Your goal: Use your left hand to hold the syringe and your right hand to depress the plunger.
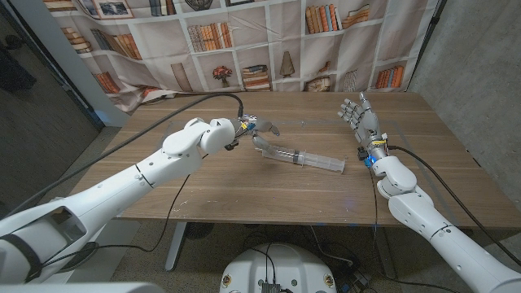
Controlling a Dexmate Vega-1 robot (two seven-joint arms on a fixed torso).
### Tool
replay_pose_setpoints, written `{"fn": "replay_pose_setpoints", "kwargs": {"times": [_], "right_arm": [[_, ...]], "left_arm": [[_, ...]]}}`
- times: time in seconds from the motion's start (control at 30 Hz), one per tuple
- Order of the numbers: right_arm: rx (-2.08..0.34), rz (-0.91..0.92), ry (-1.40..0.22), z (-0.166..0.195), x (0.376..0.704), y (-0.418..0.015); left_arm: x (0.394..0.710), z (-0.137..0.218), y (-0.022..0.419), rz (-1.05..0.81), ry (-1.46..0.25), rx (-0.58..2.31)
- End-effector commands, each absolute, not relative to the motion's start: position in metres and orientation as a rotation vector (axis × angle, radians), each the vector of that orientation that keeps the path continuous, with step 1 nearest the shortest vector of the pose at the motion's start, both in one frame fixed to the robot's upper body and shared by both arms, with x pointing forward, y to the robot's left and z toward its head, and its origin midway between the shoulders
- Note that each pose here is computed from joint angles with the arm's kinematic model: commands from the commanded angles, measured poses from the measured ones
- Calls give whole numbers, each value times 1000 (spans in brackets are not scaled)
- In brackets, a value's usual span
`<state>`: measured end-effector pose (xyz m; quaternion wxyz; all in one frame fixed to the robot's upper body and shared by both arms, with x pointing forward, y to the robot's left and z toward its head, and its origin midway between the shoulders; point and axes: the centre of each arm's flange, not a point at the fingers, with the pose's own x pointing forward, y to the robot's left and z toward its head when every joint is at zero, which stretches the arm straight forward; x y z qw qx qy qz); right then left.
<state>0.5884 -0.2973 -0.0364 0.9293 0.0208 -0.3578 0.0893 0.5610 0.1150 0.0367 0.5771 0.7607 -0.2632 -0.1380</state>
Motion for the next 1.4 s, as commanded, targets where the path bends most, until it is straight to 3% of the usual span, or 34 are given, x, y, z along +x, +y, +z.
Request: {"fn": "replay_pose_setpoints", "kwargs": {"times": [0.03, 1.4], "right_arm": [[42, 178, -727, -37, 587, -296], [35, 182, -712, -38, 593, -293]], "left_arm": [[577, 23, 112, -369, -598, 1755], [600, 3, 115, -332, -644, 1633]]}}
